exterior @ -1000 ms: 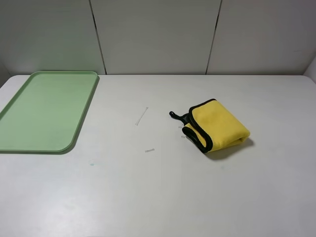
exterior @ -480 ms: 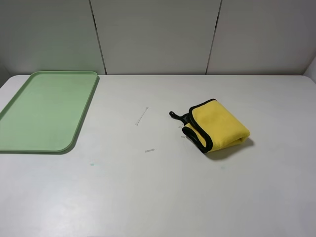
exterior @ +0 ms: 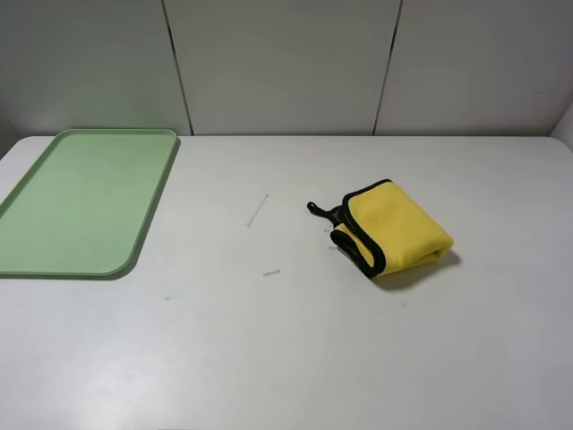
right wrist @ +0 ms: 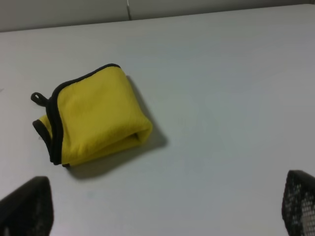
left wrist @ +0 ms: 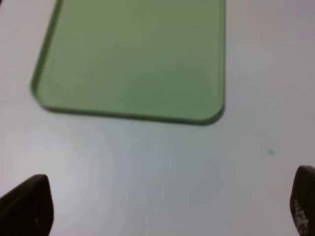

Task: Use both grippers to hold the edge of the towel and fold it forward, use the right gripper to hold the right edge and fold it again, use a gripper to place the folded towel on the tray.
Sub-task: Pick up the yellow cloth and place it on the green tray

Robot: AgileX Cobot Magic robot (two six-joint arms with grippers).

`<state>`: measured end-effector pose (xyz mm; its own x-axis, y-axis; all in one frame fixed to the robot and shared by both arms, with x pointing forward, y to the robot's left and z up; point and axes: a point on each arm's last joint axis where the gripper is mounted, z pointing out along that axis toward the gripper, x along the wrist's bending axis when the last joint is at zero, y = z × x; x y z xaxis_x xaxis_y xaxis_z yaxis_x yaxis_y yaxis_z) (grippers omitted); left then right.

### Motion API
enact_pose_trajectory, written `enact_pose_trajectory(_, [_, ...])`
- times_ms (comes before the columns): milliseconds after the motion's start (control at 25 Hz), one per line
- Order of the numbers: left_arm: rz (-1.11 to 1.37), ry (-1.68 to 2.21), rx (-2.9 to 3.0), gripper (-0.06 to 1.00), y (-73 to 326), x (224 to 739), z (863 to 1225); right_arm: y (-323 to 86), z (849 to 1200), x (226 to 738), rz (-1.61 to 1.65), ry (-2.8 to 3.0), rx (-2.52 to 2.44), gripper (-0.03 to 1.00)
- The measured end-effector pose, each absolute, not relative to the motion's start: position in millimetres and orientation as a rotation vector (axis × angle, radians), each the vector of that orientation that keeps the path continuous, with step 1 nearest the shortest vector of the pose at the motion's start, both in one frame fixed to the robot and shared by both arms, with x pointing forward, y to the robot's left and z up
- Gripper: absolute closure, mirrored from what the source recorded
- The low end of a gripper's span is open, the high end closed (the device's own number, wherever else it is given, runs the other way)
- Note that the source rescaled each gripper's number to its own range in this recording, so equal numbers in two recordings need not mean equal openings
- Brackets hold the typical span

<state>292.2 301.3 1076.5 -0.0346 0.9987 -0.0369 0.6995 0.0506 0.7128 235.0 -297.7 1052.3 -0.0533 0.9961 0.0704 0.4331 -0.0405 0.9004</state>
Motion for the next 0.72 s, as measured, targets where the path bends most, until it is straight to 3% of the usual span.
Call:
enact_pose_trajectory(240, [0.481,1.700,1.808,-0.01,285,368,1086,-298,1052,235,1.058,1.559,1.545,-0.03])
enact_pose_trajectory(480, [0.197,1.601,1.944,-0.01,262,441,1057,-298,1052,235,1.058,1.559,1.545,-0.03])
enact_pose_trajectory(720, [0.123,1.490,2.051,-0.01,209,493,1028,-298,1052,235,1.058,1.559,1.545,-0.03])
